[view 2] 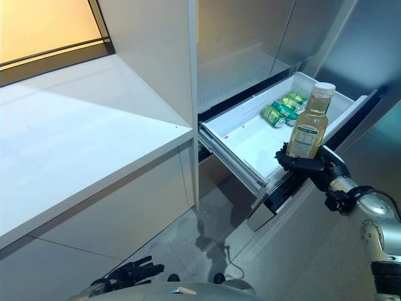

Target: Put drinks into fridge and close the fridge

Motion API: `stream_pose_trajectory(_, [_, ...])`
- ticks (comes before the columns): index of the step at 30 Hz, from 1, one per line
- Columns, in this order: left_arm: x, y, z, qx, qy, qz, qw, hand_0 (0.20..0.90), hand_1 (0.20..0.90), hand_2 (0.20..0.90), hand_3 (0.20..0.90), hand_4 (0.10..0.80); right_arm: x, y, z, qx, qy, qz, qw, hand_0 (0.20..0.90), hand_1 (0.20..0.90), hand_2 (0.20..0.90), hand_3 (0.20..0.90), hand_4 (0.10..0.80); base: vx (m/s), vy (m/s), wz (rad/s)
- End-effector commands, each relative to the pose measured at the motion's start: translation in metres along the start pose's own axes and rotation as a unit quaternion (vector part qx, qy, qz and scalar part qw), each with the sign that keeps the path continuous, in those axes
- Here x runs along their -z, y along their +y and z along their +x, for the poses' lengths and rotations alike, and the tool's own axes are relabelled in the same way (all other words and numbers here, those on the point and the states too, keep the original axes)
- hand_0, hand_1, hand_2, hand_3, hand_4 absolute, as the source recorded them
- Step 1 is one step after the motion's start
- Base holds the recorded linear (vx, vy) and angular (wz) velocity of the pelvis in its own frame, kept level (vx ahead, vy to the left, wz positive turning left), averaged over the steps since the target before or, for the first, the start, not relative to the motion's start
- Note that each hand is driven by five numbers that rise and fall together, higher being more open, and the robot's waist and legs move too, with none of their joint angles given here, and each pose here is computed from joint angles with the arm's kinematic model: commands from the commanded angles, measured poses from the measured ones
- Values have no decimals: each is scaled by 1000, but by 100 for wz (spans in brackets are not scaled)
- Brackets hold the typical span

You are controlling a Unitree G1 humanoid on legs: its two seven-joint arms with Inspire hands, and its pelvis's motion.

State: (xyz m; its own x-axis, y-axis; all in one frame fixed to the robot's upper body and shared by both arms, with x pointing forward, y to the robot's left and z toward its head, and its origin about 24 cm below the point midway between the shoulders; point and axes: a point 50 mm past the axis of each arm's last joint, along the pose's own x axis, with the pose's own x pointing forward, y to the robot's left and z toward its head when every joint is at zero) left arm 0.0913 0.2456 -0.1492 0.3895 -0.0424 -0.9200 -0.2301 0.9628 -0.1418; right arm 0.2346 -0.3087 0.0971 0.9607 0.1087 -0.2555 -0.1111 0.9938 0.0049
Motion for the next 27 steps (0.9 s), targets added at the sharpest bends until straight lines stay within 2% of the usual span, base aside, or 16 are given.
stream_pose_trajectory(1, [-13, 7, -1, -3, -26, -15, 1000, 900, 900, 900, 900, 800, -63, -13, -13, 28, -136, -71, 988, 300, 300, 300, 200, 100, 0, 0, 0])
stream_pose_trajectory(7, [-16, 2, 1, 1, -22, -6, 1000, 900, 900, 900, 900, 800, -110, -2, -7, 13, -197, -145, 969, 300, 300, 300, 200, 100, 0, 0, 0])
stream_pose_trajectory(13, [-16, -2, 3, -2, -15, 7, 1000, 900, 900, 900, 900, 800, -151, 9, 12, -6, -215, -189, 958, 300, 300, 300, 200, 100, 32, -18, -2])
stream_pose_trajectory(19, [-10, -3, 4, -12, 2, 22, 1000, 900, 900, 900, 900, 800, -174, 13, 40, -8, -187, -218, 958, 300, 300, 300, 200, 100, 77, -22, 6])
stream_pose_trajectory(27, [-6, 0, 4, -21, 20, 33, 999, 900, 900, 900, 900, 800, -178, 4, 63, 15, -120, -230, 966, 300, 300, 300, 200, 100, 87, -15, 14])
